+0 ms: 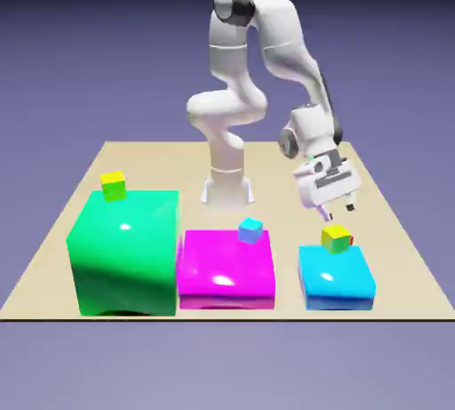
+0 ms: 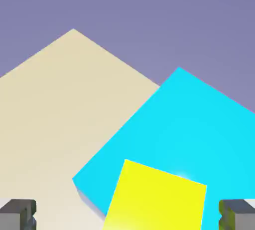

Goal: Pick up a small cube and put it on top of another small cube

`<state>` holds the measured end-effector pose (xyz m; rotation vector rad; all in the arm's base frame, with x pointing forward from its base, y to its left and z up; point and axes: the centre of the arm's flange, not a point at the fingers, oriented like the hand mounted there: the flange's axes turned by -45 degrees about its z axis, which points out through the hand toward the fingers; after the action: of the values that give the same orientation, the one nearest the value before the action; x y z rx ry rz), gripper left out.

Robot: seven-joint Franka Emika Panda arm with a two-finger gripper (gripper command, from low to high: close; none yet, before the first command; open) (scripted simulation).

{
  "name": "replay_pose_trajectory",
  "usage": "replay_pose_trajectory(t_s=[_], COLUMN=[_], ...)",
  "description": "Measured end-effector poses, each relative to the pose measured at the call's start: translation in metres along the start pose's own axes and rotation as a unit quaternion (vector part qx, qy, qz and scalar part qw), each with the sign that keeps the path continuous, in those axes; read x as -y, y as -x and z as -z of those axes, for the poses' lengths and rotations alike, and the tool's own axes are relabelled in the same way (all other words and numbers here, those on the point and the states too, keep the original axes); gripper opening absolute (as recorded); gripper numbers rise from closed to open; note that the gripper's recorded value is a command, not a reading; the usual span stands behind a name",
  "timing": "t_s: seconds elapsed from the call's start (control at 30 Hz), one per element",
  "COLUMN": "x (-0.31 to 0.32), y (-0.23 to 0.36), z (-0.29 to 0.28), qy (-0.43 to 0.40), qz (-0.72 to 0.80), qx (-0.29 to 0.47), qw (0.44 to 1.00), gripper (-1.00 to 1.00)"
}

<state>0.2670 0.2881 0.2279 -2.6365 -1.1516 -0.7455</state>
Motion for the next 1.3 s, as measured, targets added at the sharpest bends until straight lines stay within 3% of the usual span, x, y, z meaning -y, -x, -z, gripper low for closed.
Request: replay_pose_trajectory(t_s=[0.07, 0.13, 0.4, 0.43, 0.8, 1.1, 1.3], x=[0.036, 0.015, 0.016, 0.016, 0.011, 0.046, 0.027], y=[0.018, 0.047, 0.06, 0.062, 0.043, -0.011, -0.071], z=[-0.01, -0.023, -0.085, -0.09, -0.023, -0.051, -0.055], qy=[-0.024, -0.011, -0.012, -0.011, -0.011, -0.117, -0.161], qz=[0.03, -0.025, -0.026, -0.025, -0.028, -0.156, -0.202], qx=[0.011, 0.047, 0.047, 0.047, 0.043, 0.038, 0.038], qw=[0.999, 0.999, 0.999, 0.999, 0.999, 0.98, 0.965], gripper=[0.0, 0.0, 0.0, -1.0, -1.0, -1.0, -1.0])
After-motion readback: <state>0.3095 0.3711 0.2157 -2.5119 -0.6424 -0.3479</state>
